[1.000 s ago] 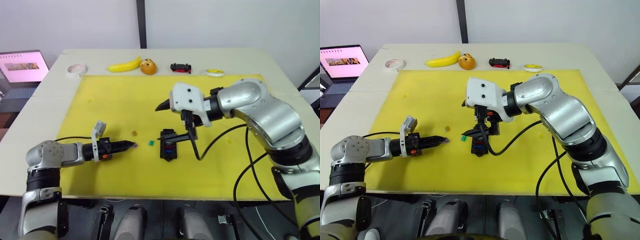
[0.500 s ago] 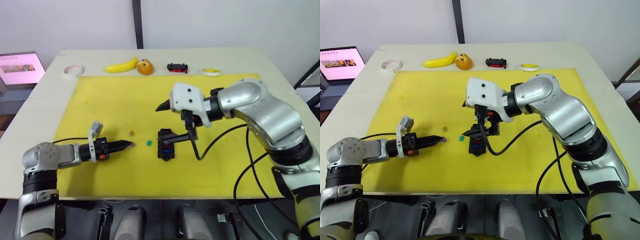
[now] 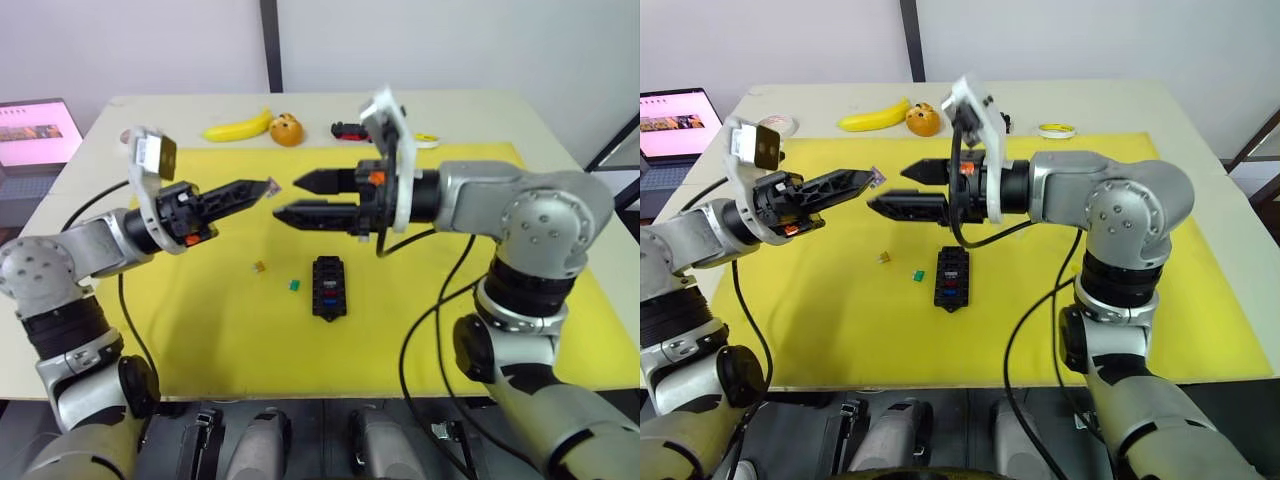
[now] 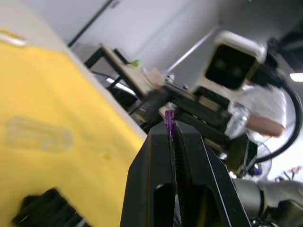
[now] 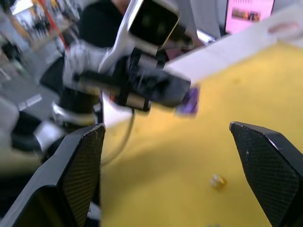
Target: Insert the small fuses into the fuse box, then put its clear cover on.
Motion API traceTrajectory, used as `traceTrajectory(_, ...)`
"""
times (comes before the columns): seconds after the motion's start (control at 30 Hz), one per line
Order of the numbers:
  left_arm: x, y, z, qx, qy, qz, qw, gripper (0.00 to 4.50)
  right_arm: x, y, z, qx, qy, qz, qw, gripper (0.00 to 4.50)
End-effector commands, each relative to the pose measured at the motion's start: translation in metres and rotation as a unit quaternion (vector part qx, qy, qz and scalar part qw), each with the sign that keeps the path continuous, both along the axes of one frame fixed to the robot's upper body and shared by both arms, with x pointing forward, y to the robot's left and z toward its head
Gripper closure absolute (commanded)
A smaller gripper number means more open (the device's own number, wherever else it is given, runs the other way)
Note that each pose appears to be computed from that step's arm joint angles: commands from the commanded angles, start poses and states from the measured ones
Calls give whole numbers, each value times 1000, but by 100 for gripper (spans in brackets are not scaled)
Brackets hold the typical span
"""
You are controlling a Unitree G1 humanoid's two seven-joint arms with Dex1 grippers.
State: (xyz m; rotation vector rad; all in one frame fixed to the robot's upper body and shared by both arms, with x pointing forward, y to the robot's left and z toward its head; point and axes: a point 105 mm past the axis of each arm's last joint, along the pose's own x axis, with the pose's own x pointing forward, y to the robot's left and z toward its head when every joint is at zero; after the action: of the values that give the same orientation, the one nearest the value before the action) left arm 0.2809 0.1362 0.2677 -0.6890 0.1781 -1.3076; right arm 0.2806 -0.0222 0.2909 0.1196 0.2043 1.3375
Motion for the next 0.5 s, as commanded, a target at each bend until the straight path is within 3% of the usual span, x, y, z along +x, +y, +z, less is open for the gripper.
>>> traceTrajectory(0.03, -6, 0, 8, -6, -22, -1, 1000, 449, 0, -2, 7, 25, 10, -2, 1000, 0)
traceTrajectory(0.13, -5, -1, 3, -4, -17, 4, 1000, 450, 1, 0, 9, 41, 26, 2, 999, 93)
traceTrajectory(0.23, -5, -2, 4, -4, -21, 5, 1000, 450, 1, 1, 7, 43, 39, 4, 998, 235)
traceTrajectory(0.5, -5, -1, 7, -4, -28, 5, 1000, 450, -2, 4, 2, 46, 69, 12, 996, 235)
